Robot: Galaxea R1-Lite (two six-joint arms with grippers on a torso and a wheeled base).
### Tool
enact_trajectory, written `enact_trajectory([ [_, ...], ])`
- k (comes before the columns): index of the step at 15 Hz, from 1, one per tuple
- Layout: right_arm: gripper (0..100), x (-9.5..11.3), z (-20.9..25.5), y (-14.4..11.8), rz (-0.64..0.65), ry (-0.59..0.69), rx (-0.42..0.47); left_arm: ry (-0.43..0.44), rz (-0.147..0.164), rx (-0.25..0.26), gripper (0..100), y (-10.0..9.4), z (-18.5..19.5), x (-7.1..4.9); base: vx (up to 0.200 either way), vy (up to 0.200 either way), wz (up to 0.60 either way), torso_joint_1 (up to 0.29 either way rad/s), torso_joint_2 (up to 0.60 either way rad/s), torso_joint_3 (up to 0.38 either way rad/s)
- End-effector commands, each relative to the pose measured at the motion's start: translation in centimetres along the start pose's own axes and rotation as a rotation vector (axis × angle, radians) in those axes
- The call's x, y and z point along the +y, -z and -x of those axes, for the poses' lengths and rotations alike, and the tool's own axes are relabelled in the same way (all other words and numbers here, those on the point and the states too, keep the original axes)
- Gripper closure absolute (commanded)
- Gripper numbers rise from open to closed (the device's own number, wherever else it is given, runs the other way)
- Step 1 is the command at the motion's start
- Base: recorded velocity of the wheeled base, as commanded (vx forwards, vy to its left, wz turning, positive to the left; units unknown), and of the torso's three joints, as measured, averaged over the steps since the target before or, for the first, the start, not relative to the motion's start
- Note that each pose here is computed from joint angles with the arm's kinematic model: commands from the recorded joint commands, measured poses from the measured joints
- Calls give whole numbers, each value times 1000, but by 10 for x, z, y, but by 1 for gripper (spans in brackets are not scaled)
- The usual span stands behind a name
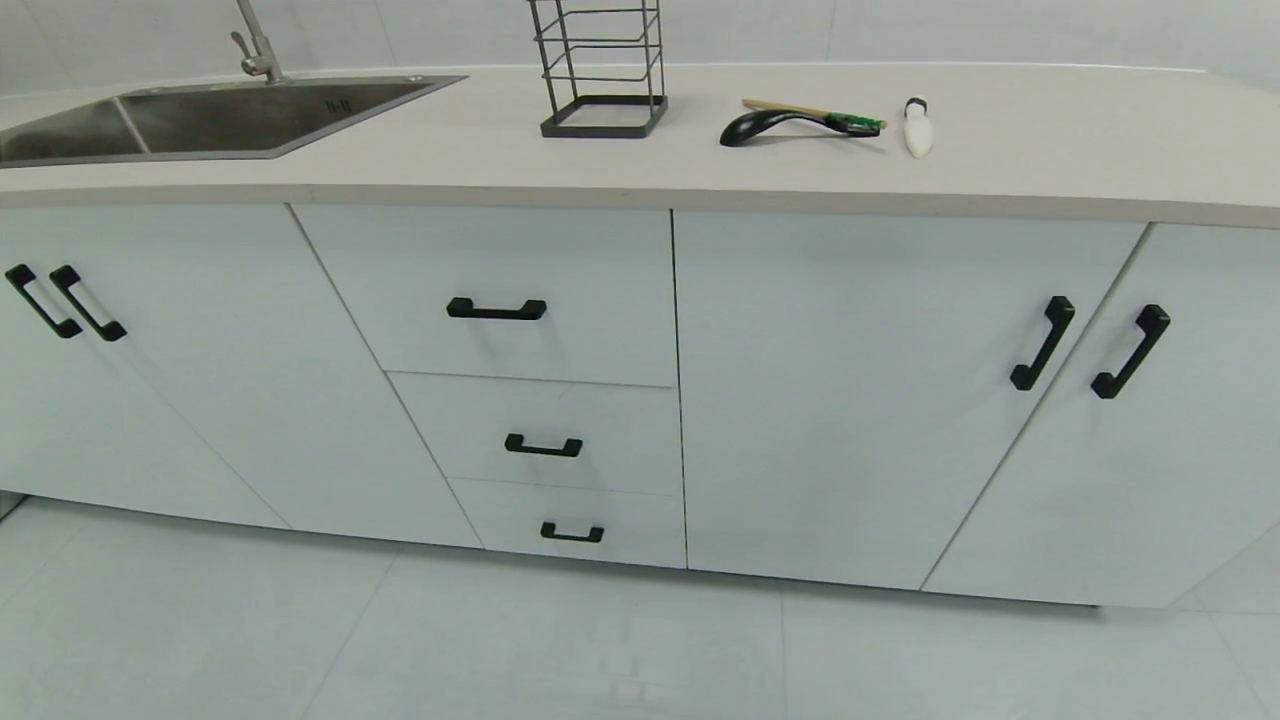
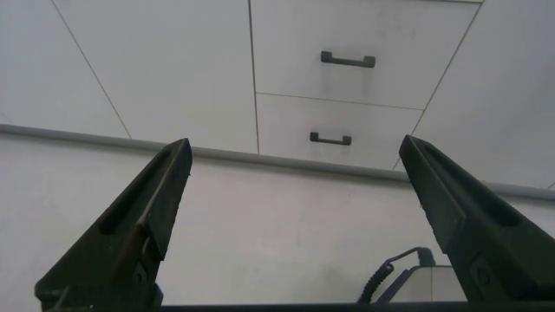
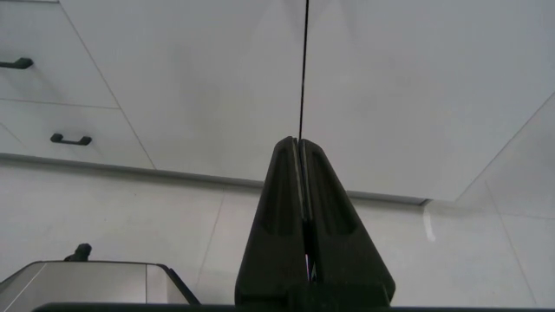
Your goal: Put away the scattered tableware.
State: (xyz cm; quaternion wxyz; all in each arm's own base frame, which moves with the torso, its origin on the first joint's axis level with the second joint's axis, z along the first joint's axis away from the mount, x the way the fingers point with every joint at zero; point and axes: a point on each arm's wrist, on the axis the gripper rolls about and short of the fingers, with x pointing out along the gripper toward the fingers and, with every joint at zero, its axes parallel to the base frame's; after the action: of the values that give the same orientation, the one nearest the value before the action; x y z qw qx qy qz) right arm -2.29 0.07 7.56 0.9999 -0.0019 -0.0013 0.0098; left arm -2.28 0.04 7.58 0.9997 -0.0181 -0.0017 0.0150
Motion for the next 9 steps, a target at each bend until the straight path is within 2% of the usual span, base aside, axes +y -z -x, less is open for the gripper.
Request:
enact_trajectory([
  [1,100,0,0,0,1,0,1,-1,-1,0,0,0,0,0,0,0,0,0,0,0],
  [5,100,0,0,0,1,0,1,8,-4,2,0,0,0,0,0,0,0,0,0,0],
  [7,100,0,0,0,1,0,1,12,-7,-15,0,-2,0,0,0,0,0,0,0,0],
  [8,100,0,0,0,1,0,1,18,-80,-195,0,-29,5,-1,0,0,0,0,0,0],
  [9,100,0,0,0,1,0,1,53,-135,-272,0,-54,12,-3,0,0,0,0,0,0],
])
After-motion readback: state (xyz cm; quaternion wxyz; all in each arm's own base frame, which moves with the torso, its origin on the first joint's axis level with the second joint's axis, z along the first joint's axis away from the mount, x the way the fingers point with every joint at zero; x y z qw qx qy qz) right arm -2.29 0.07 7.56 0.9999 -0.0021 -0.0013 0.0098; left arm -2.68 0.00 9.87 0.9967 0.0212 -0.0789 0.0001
